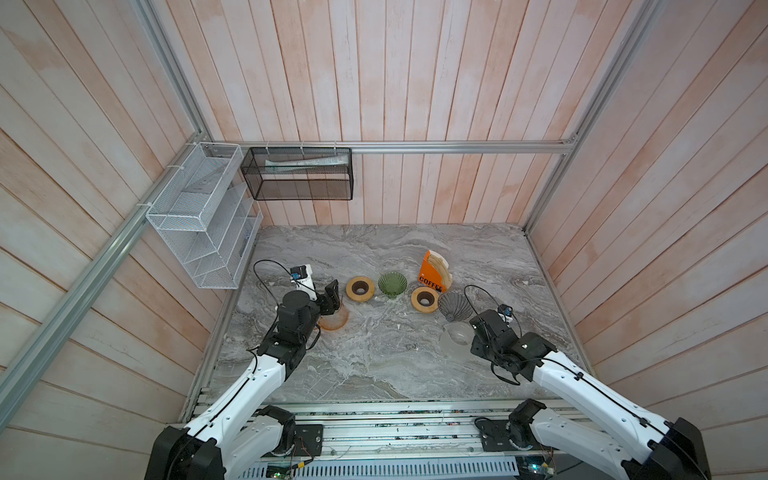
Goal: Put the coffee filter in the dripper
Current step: 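Lower the right gripper over the handle of the white frosted jug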
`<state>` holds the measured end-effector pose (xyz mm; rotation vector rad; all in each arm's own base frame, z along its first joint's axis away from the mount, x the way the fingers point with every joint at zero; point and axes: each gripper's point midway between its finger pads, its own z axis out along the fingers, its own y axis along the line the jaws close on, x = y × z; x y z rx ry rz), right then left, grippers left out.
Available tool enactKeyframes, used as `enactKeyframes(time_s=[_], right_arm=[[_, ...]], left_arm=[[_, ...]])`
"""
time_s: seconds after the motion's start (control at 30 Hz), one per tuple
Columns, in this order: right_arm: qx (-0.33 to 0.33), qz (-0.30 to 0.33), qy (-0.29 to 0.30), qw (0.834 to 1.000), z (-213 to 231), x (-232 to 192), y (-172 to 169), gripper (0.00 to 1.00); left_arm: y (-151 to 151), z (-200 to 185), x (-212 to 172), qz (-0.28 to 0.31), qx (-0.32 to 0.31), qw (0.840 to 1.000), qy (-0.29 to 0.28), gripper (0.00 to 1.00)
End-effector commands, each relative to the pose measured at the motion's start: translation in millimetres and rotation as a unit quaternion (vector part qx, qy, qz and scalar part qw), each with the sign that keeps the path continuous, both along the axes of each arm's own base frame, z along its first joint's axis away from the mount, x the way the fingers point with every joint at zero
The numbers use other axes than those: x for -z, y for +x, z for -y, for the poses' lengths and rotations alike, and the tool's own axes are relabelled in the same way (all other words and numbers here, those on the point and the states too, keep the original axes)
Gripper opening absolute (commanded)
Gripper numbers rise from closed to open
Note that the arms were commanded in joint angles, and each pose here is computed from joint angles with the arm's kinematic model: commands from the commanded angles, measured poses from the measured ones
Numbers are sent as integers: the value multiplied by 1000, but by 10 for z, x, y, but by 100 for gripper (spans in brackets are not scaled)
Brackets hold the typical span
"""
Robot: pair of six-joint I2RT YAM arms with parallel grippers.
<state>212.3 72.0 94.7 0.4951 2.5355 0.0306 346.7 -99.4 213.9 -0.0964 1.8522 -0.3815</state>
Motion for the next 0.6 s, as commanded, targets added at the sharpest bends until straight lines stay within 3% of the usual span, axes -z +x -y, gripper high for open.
enactKeyframes(time_s=[0.0, 0.57], right_arm=[[-3, -17, 2, 1000, -15, 94, -40, 47], [-25, -46, 12, 999, -118, 247, -109, 46]], left_arm=[[-29, 24, -10, 3, 7, 1000, -8, 76], [-26, 15, 20, 1, 4, 1000, -5, 76]])
